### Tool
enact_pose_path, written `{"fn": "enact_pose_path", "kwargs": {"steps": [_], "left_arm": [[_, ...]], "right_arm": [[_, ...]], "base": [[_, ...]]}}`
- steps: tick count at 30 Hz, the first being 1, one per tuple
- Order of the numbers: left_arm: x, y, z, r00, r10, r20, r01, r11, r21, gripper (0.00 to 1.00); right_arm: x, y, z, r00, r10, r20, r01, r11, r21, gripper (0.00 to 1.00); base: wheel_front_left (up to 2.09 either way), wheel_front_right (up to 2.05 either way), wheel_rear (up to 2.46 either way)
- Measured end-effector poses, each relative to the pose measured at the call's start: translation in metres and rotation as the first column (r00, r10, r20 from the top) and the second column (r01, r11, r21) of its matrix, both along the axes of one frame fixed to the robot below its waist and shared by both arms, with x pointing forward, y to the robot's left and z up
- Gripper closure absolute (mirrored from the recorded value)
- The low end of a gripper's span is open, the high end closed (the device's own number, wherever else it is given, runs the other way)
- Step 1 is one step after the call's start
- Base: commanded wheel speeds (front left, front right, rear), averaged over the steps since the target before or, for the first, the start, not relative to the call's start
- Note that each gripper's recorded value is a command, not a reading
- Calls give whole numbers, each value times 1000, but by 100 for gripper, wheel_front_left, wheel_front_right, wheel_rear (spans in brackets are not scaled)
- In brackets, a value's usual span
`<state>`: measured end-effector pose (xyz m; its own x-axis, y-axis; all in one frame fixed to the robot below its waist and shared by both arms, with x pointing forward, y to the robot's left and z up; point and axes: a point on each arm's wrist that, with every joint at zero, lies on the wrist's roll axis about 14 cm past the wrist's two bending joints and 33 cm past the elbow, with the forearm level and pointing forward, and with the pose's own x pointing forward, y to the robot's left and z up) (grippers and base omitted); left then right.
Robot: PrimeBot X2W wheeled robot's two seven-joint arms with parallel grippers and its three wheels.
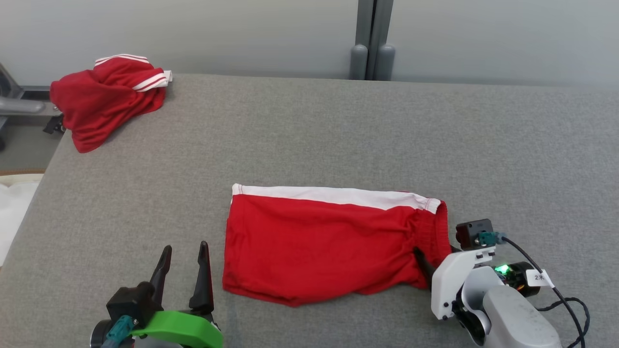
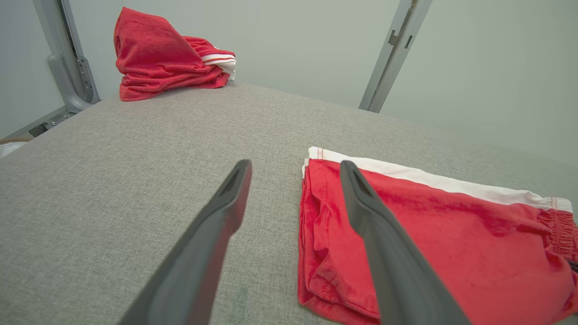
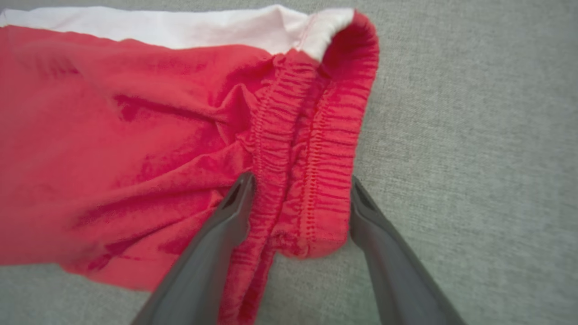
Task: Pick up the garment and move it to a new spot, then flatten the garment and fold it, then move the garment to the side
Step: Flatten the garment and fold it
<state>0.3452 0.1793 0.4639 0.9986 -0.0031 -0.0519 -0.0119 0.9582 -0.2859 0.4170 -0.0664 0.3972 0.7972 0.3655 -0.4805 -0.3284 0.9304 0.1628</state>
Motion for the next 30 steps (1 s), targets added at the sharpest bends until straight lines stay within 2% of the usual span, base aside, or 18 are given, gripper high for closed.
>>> {"fn": "enact_pose_path", "kwargs": {"steps": [3, 4, 5, 11, 14, 18, 26, 30], "left_arm": [[2, -2, -1, 1000, -6, -2, 6, 1000, 2, 0], [2, -3, -1, 1000, -10, -3, 10, 1000, 2, 0], [3, -4, -2, 1000, -13, -4, 13, 1000, 3, 0], [11, -11, -1, 999, -37, 0, 37, 999, 4, 0], [15, -16, -2, 999, -53, 1, 53, 999, 2, 0], [19, -24, -2, 997, -81, 1, 81, 997, 5, 0], [27, -41, -5, 991, -133, -6, 133, 991, 3, 0], [30, -46, -7, 989, -148, -10, 148, 989, 0, 0]], "right_arm": [[-1, 7, -1, 1000, 22, -10, -22, 1000, 6, 78], [-1, 8, -1, 1000, 28, -10, -28, 1000, 7, 92], [-1, 10, 0, 999, 32, -13, -32, 999, 12, 99], [8, 6, 7, 1000, -1, -5, 1, 999, 50, 100], [21, -9, 17, 999, -47, 23, 46, 998, 42, 100], [36, -47, 29, 990, -125, 69, 126, 992, -12, 100], [41, -135, 40, 953, -289, 84, 296, 952, -78, 100], [39, -133, 42, 953, -296, 67, 300, 952, -57, 100]], "base": [[0, 0, 0], [0, 0, 0], [0, 0, 0], [0, 0, 0], [0, 0, 0], [0, 0, 0], [0, 0, 0], [0, 0, 0]]}}
